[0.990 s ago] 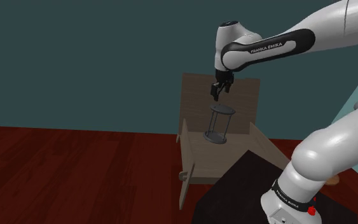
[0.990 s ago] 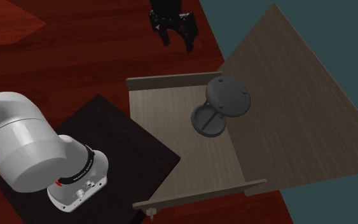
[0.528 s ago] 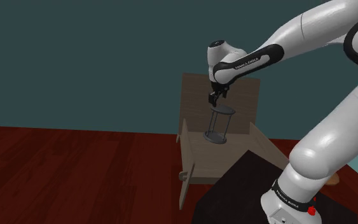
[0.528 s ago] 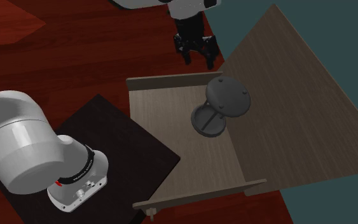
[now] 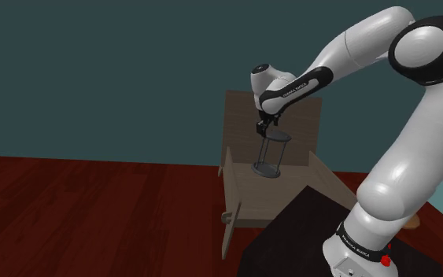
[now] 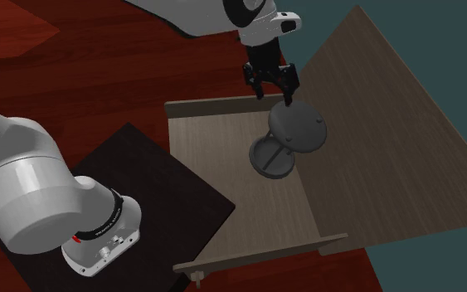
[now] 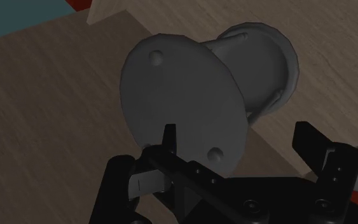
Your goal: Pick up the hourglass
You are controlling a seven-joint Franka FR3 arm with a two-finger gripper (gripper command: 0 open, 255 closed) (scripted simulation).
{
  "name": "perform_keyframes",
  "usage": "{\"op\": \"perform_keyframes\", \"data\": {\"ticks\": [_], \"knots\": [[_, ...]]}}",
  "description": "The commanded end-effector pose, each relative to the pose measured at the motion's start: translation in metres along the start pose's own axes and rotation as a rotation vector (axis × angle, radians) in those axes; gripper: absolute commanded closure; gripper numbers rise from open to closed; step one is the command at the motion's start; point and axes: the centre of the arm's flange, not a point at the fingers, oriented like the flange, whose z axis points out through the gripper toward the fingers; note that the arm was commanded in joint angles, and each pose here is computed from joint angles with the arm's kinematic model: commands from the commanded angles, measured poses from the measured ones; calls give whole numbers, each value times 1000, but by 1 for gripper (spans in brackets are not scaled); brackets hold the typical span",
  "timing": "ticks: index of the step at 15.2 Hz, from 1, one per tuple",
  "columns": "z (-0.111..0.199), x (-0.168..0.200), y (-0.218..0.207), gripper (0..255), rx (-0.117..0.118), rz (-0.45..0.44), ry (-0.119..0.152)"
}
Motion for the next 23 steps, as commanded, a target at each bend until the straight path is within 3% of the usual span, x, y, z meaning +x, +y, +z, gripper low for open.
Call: {"op": "perform_keyframes", "data": {"ticks": [1,5,6,15,23], "knots": [[10,1,-4,0,-1,0,0],[22,1,-10,0,-1,0,0],[22,2,-11,255,-1,0,0],[22,1,-10,255,-1,0,0],[-16,-1,9,255,-1,0,0]]}}
